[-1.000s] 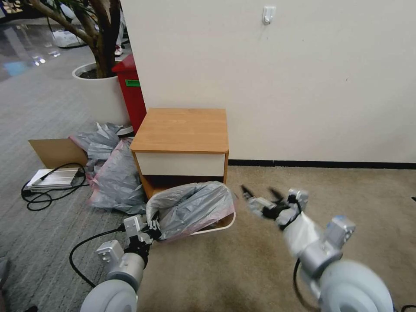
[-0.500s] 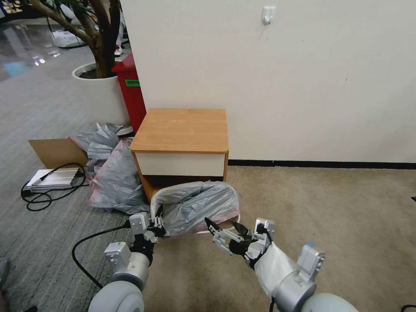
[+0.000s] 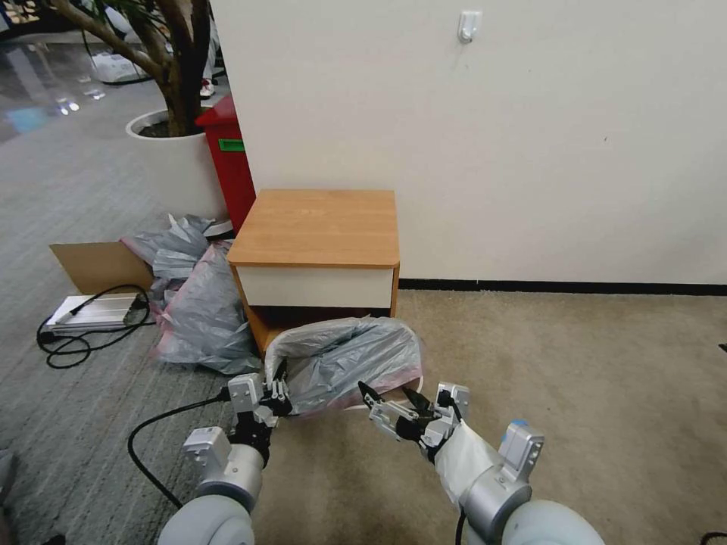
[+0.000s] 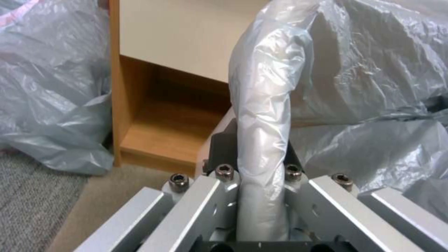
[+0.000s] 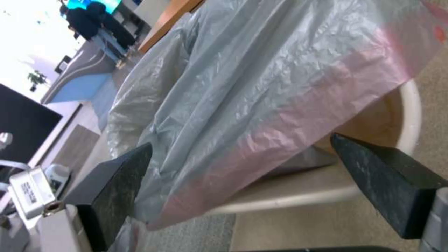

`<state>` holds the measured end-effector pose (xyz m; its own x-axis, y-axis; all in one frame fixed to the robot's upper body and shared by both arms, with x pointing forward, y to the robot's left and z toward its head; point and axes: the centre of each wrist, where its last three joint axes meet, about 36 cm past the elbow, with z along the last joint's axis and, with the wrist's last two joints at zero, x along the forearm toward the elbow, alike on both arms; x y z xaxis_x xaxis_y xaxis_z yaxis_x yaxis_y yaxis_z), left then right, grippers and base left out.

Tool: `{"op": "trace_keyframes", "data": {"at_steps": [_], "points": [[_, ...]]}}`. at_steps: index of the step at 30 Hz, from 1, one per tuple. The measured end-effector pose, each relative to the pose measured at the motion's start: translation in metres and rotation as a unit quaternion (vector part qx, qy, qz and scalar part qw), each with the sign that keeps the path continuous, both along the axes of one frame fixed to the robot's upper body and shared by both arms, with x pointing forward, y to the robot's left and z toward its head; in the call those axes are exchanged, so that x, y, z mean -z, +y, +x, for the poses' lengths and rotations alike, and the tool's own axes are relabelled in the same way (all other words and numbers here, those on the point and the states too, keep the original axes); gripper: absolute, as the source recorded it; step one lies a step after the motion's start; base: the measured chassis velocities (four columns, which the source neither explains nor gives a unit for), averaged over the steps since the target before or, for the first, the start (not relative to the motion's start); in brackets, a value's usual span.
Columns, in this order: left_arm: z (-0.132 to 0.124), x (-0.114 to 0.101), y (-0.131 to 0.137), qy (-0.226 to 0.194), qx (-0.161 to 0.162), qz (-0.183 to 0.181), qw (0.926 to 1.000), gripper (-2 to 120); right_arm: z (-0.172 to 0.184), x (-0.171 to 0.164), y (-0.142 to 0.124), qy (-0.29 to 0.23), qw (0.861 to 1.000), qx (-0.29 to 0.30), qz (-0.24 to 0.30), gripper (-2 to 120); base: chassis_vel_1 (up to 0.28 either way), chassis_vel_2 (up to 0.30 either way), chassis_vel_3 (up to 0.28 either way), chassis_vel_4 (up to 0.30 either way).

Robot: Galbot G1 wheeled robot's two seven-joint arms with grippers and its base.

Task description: Pick up the garbage bag from the table and place it over the trash can.

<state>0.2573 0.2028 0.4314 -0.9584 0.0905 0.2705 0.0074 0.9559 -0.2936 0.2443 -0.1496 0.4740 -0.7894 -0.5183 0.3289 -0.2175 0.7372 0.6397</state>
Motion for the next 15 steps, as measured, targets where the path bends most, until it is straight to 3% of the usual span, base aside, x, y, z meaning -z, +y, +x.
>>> {"op": "trace_keyframes", "data": {"at_steps": [15], "points": [[-0.006,-0.001,-0.002,0.003,0.009,-0.008,0.9999,3,0.009,0.011,0.015,-0.009,0.999,0.018,0.046,97,0.0,0.0,0.0,0.0]]}}
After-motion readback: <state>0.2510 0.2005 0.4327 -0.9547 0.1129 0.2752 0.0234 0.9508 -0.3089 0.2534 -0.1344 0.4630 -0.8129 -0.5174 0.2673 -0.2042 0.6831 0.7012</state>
